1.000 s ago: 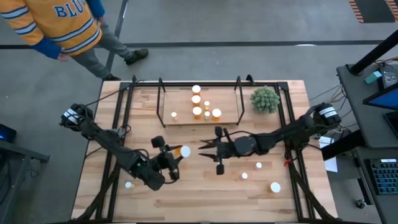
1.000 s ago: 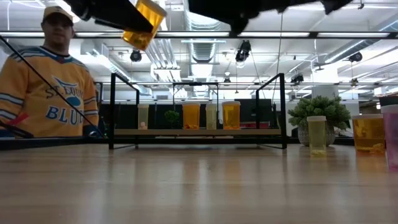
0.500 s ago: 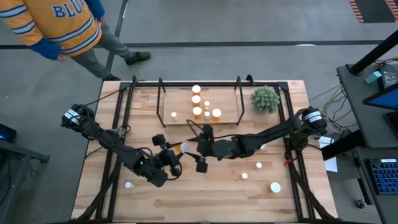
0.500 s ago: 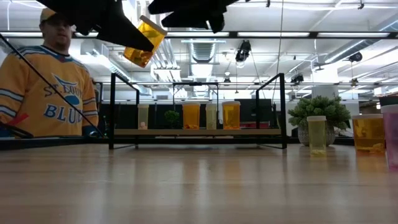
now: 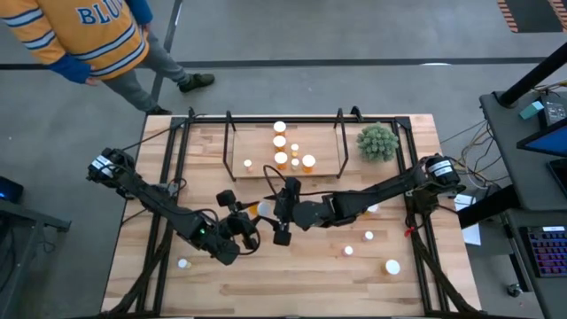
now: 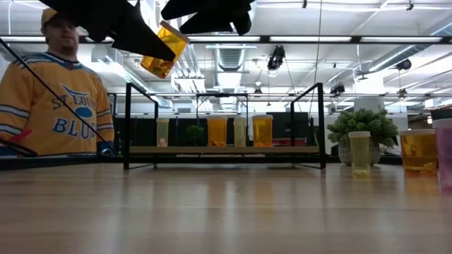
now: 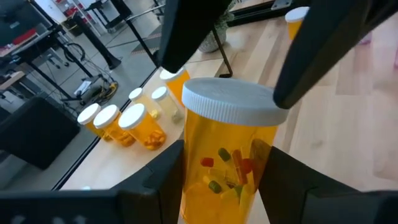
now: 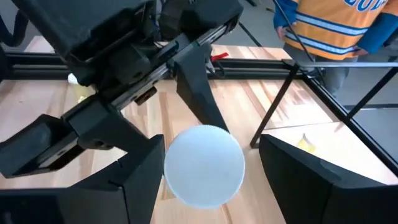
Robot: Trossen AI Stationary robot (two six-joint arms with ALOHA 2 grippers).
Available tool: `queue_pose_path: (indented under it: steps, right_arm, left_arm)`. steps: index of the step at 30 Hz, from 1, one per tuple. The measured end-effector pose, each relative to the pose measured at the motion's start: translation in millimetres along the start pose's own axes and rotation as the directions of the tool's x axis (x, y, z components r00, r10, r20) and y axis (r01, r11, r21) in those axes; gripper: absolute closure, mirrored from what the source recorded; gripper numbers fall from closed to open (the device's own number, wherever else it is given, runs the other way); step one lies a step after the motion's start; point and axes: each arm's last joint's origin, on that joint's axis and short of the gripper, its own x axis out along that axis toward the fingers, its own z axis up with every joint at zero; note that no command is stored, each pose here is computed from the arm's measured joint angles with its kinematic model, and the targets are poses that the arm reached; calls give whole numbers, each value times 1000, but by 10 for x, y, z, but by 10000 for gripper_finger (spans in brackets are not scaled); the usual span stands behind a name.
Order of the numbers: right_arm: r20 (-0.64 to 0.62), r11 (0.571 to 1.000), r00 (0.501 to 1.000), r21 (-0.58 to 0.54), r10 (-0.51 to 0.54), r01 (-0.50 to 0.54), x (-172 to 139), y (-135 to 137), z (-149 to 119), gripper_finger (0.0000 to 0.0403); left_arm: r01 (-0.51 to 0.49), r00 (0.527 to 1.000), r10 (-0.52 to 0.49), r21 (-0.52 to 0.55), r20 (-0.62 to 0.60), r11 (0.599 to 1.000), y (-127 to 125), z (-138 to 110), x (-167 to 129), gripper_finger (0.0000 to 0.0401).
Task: Pick and place medicine bottles onto shelf by color
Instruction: Put the large orange pill bottle on the shelf aligned with the other large orange pill bottle
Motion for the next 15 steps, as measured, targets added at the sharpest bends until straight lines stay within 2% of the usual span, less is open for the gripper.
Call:
queue_pose_path:
  steps: [11,15]
  right_arm:
    - [-20,1000,1000,7,7,-7,15,9,-44,154]
    - [-21,1000,1000,-5,10,-10,15,13,-45,155]
  left_arm:
    - [3,999,-2,-25,44,1000,-18,90,0,250]
    - [7,998,-7,5,63,1000,-27,128,-2,250]
